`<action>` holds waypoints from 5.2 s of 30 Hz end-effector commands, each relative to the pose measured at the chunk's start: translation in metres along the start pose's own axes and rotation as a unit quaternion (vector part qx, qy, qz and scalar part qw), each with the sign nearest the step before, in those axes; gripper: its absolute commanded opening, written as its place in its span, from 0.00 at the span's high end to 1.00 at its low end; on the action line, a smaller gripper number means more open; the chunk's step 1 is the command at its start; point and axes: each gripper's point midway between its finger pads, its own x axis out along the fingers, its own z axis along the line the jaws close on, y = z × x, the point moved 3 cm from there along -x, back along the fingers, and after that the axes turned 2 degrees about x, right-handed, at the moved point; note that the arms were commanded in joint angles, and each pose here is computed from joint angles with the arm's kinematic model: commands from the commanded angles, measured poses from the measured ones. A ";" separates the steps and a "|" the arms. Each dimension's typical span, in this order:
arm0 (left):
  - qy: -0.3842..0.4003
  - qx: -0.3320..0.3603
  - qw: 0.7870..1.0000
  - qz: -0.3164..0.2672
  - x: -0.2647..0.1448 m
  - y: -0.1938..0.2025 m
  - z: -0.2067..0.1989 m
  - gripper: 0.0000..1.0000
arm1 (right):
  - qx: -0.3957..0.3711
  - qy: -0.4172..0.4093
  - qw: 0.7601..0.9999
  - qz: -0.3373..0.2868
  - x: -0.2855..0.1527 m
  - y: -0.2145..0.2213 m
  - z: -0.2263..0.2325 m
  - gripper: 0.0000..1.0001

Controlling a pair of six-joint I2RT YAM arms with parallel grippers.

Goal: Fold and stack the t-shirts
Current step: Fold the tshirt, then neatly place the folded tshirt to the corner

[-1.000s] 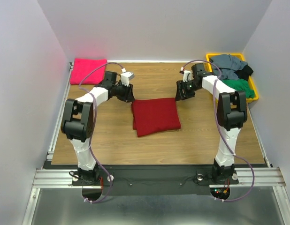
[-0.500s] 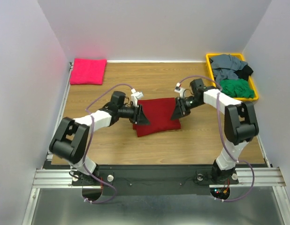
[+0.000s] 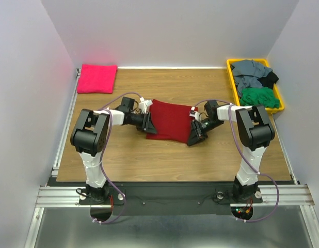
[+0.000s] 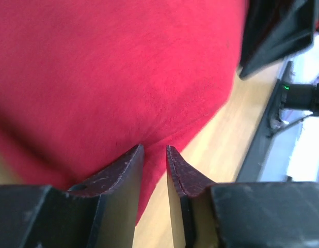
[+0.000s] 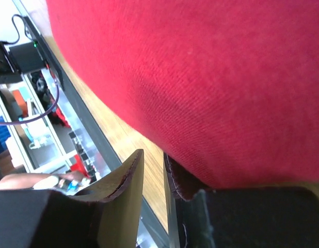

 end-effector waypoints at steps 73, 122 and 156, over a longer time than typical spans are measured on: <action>-0.283 -0.022 0.870 -0.404 -0.282 -0.096 -0.024 0.03 | -0.417 0.358 0.835 -0.028 0.119 -0.055 0.079 0.68; -0.088 -0.275 0.905 -0.313 -0.011 -0.080 -0.008 0.30 | -0.375 0.207 0.891 -0.150 0.099 -0.099 0.185 0.99; -0.390 0.072 0.848 -0.352 -0.126 -0.226 0.052 1.00 | -0.296 0.258 0.890 -0.232 -0.018 -0.124 0.126 0.00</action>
